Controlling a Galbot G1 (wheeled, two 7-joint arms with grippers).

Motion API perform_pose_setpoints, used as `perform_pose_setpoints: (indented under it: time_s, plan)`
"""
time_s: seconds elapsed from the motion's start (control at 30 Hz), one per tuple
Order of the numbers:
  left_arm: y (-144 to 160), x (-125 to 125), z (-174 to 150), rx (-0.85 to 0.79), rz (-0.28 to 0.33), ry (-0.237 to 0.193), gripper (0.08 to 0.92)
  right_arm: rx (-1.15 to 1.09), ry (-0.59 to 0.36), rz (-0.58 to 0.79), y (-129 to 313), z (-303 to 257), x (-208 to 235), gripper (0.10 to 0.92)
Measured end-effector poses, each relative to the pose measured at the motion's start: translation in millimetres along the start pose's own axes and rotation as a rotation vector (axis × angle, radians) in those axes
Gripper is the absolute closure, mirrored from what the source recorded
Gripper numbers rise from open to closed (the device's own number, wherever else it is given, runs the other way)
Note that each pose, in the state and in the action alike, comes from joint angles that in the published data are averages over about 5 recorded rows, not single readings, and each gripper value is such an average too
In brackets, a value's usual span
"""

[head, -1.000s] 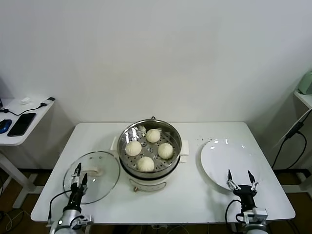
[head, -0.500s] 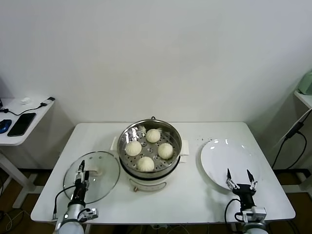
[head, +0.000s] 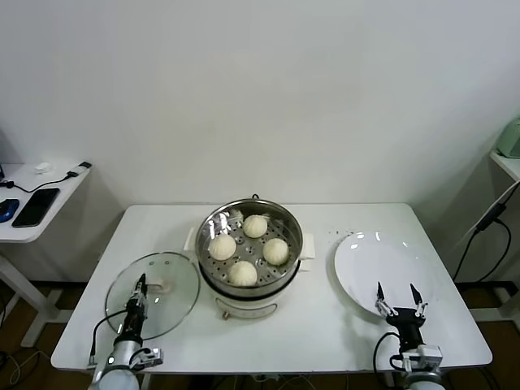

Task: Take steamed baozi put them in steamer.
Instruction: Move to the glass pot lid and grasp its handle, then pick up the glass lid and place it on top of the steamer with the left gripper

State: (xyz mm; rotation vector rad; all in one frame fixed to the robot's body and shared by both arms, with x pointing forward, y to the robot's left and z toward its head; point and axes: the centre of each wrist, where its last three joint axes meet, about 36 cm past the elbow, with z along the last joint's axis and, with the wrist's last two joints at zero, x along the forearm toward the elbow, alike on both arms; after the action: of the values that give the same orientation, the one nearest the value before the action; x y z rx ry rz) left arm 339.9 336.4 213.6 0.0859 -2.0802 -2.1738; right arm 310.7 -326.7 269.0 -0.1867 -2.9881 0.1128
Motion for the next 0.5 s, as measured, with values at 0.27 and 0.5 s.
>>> perform_pose_setpoints:
  time_s: [0.27,0.5]
  plan:
    - [10.5,2.8,8.8,0.016,-0.009,0.007,0.867,0.006,-0.008,-0.002,1.1,-3.2,-0.1,0.200]
    - [50.9,6.2,24.7,0.056,-0.037,0.050,0.867,0.017,-0.003,-0.010,2.2,-6.1,2.0,0.199]
